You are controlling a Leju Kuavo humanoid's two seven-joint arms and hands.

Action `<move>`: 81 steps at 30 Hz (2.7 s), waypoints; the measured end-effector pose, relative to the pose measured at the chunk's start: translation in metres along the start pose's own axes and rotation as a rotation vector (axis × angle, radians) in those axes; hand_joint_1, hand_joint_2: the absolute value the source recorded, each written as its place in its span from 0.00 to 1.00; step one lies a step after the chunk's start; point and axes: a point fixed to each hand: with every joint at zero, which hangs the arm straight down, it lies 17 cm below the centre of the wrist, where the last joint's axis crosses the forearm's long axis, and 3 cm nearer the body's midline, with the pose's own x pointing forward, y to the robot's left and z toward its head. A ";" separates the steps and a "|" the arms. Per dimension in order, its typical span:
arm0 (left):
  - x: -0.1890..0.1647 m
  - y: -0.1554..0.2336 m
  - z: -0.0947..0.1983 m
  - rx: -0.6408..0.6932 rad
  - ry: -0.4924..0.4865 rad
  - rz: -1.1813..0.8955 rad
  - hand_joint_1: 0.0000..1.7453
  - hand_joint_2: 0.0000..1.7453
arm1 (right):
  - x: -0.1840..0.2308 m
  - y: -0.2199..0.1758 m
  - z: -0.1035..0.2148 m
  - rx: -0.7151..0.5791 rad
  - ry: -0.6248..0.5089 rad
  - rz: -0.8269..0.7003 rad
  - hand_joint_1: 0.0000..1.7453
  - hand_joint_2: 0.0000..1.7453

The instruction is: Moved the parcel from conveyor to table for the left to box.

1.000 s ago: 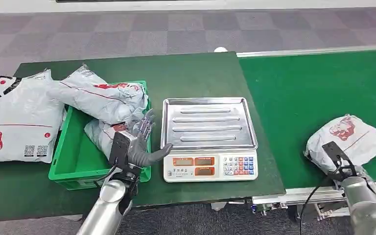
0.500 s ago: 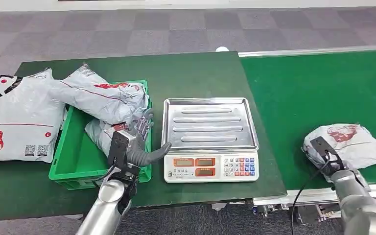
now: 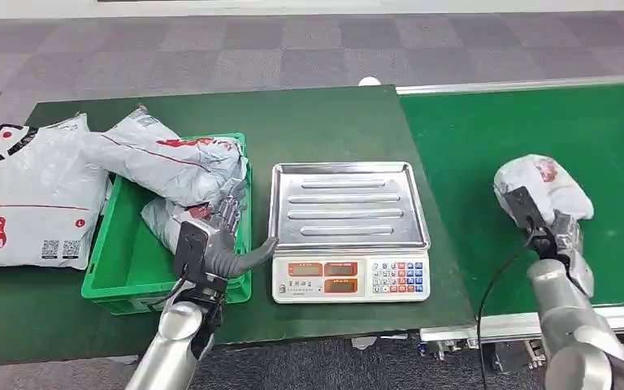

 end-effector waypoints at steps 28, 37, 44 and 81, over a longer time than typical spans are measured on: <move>0.004 -0.010 -0.014 -0.019 -0.027 -0.011 0.00 1.00 | 0.188 -0.016 0.067 -0.186 -0.494 0.040 1.00 1.00; -0.002 -0.013 -0.019 -0.027 -0.016 -0.003 0.00 1.00 | 0.255 0.041 0.173 -0.152 -0.756 0.094 1.00 1.00; -0.010 -0.013 -0.017 -0.030 0.001 -0.002 0.00 1.00 | 0.277 0.060 0.232 -0.116 -0.895 0.084 1.00 1.00; -0.014 -0.008 -0.018 -0.019 0.007 -0.006 0.00 1.00 | 0.292 0.083 0.336 -0.003 -1.037 0.003 0.00 1.00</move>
